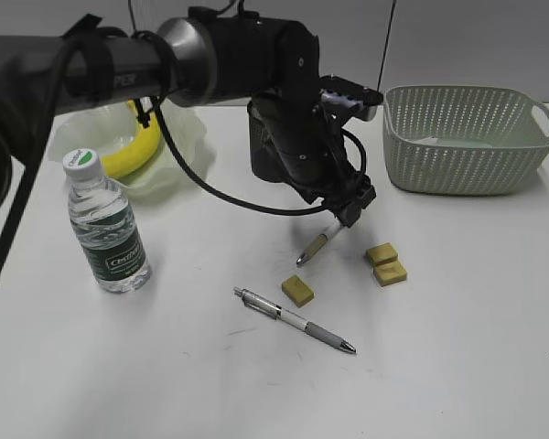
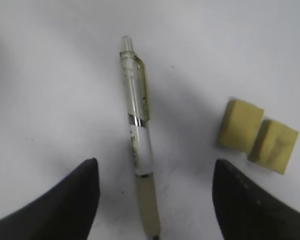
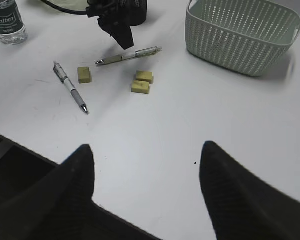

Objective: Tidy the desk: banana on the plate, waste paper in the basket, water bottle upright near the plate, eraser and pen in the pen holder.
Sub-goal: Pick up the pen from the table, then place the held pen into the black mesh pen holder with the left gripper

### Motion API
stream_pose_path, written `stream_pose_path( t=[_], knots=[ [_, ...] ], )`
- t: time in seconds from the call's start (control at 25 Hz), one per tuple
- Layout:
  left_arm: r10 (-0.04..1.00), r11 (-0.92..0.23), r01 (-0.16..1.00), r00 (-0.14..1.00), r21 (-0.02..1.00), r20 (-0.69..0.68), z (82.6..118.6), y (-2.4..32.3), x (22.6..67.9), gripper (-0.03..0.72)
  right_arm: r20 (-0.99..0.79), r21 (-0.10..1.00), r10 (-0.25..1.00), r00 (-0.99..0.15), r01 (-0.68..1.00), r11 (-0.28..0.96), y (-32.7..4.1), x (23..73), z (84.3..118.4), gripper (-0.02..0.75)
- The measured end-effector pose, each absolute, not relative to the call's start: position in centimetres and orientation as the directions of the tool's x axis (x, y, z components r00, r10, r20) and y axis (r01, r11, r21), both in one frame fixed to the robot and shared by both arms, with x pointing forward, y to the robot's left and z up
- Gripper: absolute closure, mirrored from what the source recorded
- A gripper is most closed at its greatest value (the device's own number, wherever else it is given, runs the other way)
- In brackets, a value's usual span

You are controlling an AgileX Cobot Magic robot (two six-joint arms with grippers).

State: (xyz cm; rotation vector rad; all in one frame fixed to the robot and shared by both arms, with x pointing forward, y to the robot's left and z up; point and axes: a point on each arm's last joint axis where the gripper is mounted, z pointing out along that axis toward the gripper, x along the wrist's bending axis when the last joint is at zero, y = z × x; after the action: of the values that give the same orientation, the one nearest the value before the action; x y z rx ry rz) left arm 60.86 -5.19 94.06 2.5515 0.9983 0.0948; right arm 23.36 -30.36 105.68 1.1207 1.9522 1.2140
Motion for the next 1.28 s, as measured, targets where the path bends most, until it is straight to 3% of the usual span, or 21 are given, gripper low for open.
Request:
stream_pose_path(
  t=[0.52,0.6,0.76,0.88,1.04,1.28],
  knots=[
    [0.678,-0.674,0.654,0.732,0.344,-0.064,89.2,-5.5,61.5,0.184,-0.042,0.906,0.876,-0.481,0.351,0.236,-30.4,23.4,105.7,0.216],
    [0.676,-0.686,0.643,0.737,0.341,-0.031,89.2,-5.5,61.5,0.274,-0.042,0.906,0.876,-0.481,0.351,0.236,-30.4,23.4,105.7,0.216],
    [0.669,-0.699,0.631,0.743,0.337,-0.003,89.2,-5.7,61.3,0.578,-0.042,0.906,0.876,-0.481,0.351,0.236,-30.4,23.4,105.7,0.216],
    [0.659,-0.708,0.62,0.752,0.339,0.001,89.6,-6.2,60.9,0.603,-0.042,0.906,0.876,-0.481,0.351,0.236,-30.4,23.4,105.7,0.216],
    [0.648,-0.705,0.598,0.762,0.381,0.005,92.7,-6.8,60.5,0.603,-0.042,0.906,0.876,-0.48,0.351,0.236,-30.4,23.4,105.7,0.216],
    [0.66,-0.671,0.569,0.75,0.476,0.033,100.7,-6.0,59.9,0.603,-0.042,0.906,0.876,-0.48,0.351,0.236,-30.4,23.4,105.7,0.216]
  ],
)
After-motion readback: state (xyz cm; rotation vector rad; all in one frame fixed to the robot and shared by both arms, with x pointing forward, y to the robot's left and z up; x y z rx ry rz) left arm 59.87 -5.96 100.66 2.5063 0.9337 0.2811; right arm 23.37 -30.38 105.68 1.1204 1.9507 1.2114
